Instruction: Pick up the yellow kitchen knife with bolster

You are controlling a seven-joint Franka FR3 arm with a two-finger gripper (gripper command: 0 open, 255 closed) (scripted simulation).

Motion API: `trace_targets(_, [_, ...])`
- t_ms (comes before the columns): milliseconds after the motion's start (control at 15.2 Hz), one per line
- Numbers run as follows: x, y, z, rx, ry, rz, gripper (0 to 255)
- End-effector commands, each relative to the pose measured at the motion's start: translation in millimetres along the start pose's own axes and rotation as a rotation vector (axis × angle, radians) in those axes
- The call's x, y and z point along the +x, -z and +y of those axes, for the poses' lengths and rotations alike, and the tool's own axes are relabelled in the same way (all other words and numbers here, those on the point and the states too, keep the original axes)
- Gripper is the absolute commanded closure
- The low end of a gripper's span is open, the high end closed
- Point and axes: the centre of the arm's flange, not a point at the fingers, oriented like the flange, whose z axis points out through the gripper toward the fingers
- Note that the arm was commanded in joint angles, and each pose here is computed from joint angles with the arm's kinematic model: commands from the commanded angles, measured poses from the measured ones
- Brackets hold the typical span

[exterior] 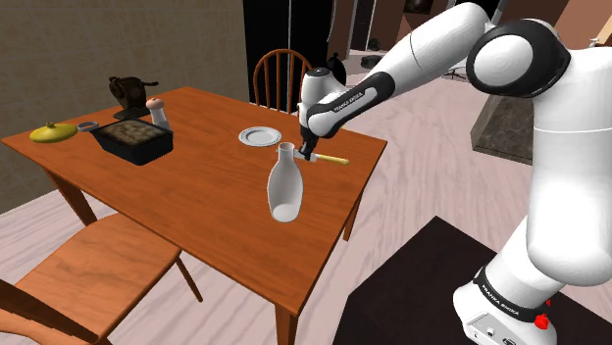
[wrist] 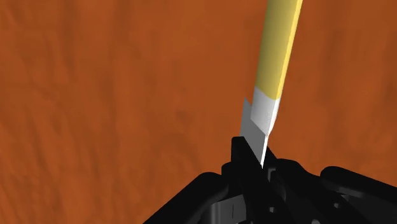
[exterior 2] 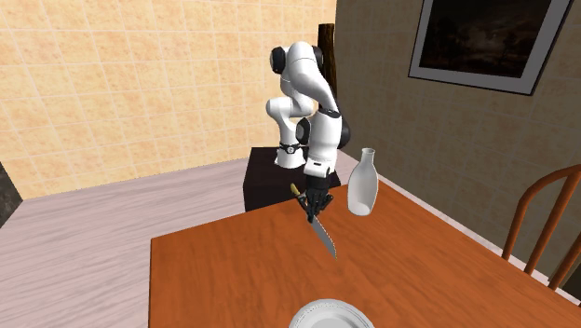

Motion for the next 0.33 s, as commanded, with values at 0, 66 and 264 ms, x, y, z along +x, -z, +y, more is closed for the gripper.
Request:
trace_targets(0, [1, 10, 2, 0.0, 0.0, -0.001, 255])
trace_targets(66, [2, 15, 3, 0.0, 0.0, -0.001, 255])
trace_targets(264, [2, 21, 4, 0.0, 0.0, -0.001, 255])
